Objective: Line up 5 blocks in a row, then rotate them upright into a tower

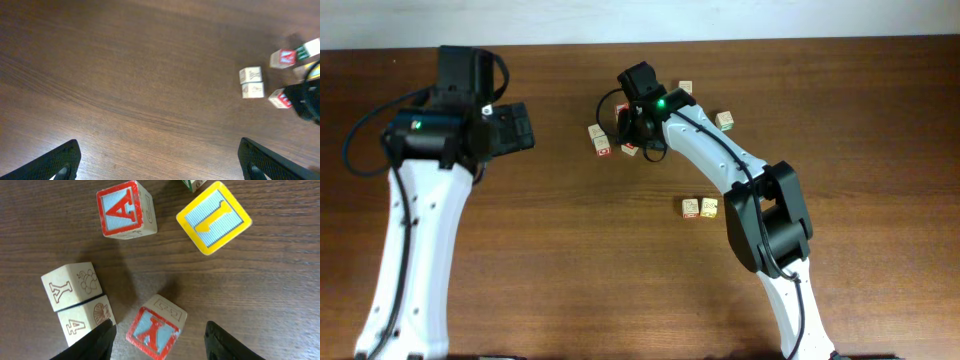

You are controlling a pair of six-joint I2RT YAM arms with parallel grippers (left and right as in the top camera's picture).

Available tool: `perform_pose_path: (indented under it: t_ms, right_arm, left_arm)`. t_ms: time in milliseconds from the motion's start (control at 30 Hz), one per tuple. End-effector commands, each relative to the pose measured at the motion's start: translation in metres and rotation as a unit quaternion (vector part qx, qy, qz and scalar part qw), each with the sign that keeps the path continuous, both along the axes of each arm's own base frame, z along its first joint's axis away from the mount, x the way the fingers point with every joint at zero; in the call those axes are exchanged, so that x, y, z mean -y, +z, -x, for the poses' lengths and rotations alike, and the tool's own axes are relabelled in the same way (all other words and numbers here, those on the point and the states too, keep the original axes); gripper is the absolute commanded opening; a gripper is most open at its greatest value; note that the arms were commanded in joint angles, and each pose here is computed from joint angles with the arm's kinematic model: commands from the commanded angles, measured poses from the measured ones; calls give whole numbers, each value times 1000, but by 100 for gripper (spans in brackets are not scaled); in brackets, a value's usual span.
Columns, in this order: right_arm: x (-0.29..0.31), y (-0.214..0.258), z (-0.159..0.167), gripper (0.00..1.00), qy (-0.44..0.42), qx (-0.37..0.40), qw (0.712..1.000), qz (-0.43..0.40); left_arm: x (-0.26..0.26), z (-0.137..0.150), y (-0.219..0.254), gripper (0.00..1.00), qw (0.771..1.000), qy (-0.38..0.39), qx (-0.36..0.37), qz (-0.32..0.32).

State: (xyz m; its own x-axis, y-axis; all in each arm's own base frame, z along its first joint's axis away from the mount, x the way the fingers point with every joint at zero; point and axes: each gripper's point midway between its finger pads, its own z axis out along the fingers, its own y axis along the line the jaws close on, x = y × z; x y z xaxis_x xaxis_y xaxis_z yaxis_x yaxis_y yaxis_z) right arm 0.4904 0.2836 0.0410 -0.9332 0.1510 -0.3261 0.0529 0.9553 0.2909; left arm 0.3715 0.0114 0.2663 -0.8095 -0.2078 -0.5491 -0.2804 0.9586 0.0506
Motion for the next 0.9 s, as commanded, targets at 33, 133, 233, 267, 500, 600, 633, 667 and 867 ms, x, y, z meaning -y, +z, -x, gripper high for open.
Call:
perform_pose_path:
  t_ms: [33, 133, 233, 267, 500, 600, 633, 667, 867]
  right_arm:
    - [0, 2, -7, 59, -13, 11, 1000, 2]
    - [0, -4, -7, 59, -14, 6, 1000, 3]
    - [-2, -10, -2, 59, -9, -7, 1000, -2]
    - [-6, -10, 1, 59, -2, -15, 1000, -13]
    - [3, 45, 15, 60, 22, -45, 996, -69]
    - [25, 76, 18, 59, 29, -31, 998, -45]
    - [30, 84, 20, 59, 25, -28, 999, -38]
    - [36, 92, 22, 59, 20, -25, 999, -32]
    - [43, 116, 29, 60, 17, -17, 999, -36]
  left_arm:
    - [-5, 14, 45, 99, 998, 10, 69, 2]
    - [-5, 15, 46, 99, 997, 10, 71, 2]
    - [-5, 15, 46, 99, 997, 10, 71, 2]
    - [-5, 15, 46, 99, 997, 10, 71, 2]
    - [20, -11, 66, 99, 988, -21, 138, 71]
    - [21, -15, 70, 99, 986, -23, 149, 72]
    - [22, -16, 71, 99, 986, -24, 150, 74]
    - [22, -16, 71, 99, 985, -25, 151, 75]
    - [23, -15, 69, 99, 986, -27, 147, 77]
